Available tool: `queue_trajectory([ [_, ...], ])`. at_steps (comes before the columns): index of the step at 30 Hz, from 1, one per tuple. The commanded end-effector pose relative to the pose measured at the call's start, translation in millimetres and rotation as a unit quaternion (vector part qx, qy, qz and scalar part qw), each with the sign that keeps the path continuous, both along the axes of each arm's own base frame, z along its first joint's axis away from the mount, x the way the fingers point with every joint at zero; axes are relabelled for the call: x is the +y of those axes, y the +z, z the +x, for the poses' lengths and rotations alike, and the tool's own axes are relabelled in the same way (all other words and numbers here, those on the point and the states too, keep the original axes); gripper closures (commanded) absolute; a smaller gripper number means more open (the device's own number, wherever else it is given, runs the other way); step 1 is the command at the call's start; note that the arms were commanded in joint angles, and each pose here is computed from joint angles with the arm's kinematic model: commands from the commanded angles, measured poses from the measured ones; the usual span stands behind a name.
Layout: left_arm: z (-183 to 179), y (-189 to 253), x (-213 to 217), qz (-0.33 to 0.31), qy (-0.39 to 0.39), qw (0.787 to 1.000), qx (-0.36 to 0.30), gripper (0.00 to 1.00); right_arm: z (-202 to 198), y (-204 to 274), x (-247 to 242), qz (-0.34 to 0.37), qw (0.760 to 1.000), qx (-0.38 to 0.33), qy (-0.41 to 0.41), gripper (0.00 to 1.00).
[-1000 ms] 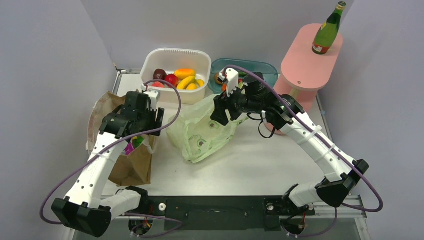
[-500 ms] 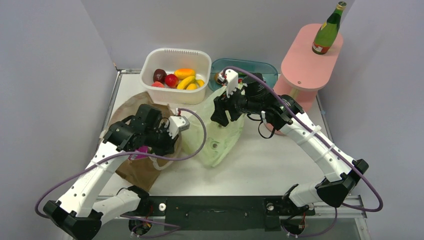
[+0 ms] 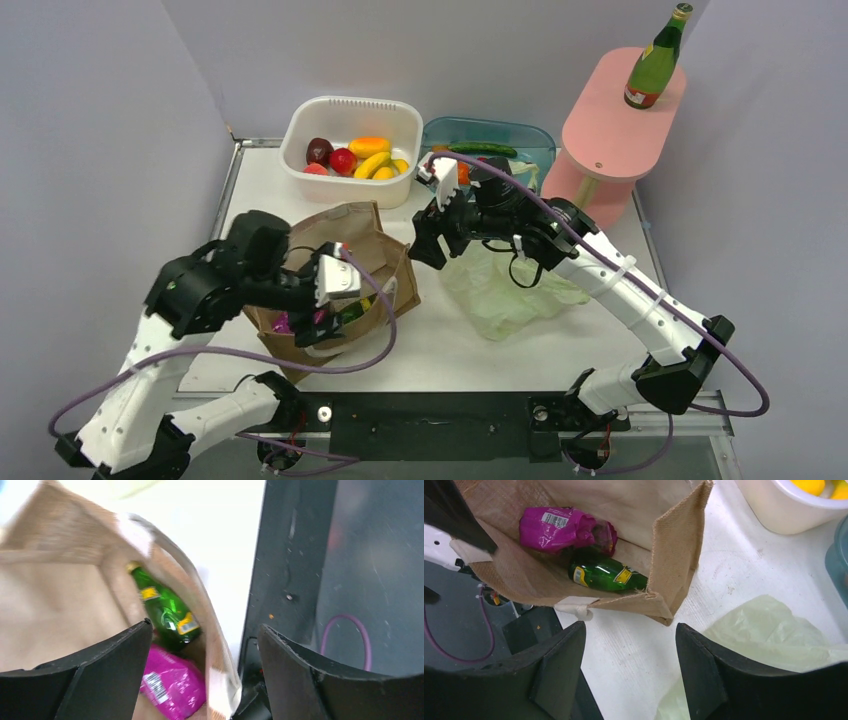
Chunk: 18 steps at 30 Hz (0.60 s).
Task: Untie the knot of the grocery bags and take out the mixed food
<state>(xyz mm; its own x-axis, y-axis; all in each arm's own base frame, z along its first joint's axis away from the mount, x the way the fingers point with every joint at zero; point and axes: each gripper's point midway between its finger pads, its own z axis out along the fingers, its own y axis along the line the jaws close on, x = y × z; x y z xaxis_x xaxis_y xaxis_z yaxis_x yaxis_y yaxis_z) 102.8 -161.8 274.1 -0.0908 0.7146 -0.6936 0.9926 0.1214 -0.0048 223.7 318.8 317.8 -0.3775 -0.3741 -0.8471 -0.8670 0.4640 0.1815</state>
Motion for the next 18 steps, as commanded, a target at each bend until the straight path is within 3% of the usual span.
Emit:
queue_trajectory([
  [1, 8.1, 54.3, 20.9, -0.059, 0.071, 0.992, -0.086, 0.25, -7.0, 15.8, 5.2, 0.009, 0.998, -0.053, 0.019, 0.38],
  [4, 33.6, 68.4, 39.8, -0.076, 0.166, 0.970, -0.161, 0.21, -1.5, 10.0, 17.4, -0.012, 0.997, -0.071, 0.021, 0.38],
  [6, 54.1, 64.7, 57.7, -0.062, 0.253, 0.949, -0.177, 0.20, 7.8, 10.4, 27.4, -0.019, 0.997, -0.078, 0.013, 0.38],
  [9, 78.7, 50.4, 90.3, -0.025, 0.365, 0.914, -0.176, 0.18, 20.6, 9.5, 44.5, -0.022, 0.997, -0.079, 0.010, 0.38],
  [13, 91.3, 35.6, 110.3, -0.005, 0.427, 0.893, -0.143, 0.17, 28.9, -9.0, 67.0, -0.036, 0.997, -0.062, 0.020, 0.41],
  [17, 105.4, 25.0, 126.1, 0.001, 0.464, 0.879, -0.114, 0.16, 19.0, -34.5, 71.7, -0.050, 0.998, -0.031, 0.038, 0.54],
  [18, 108.3, 23.3, 134.7, 0.000, 0.477, 0.873, -0.107, 0.16, 15.5, -42.7, 69.7, -0.057, 0.997, -0.023, 0.042, 0.63],
])
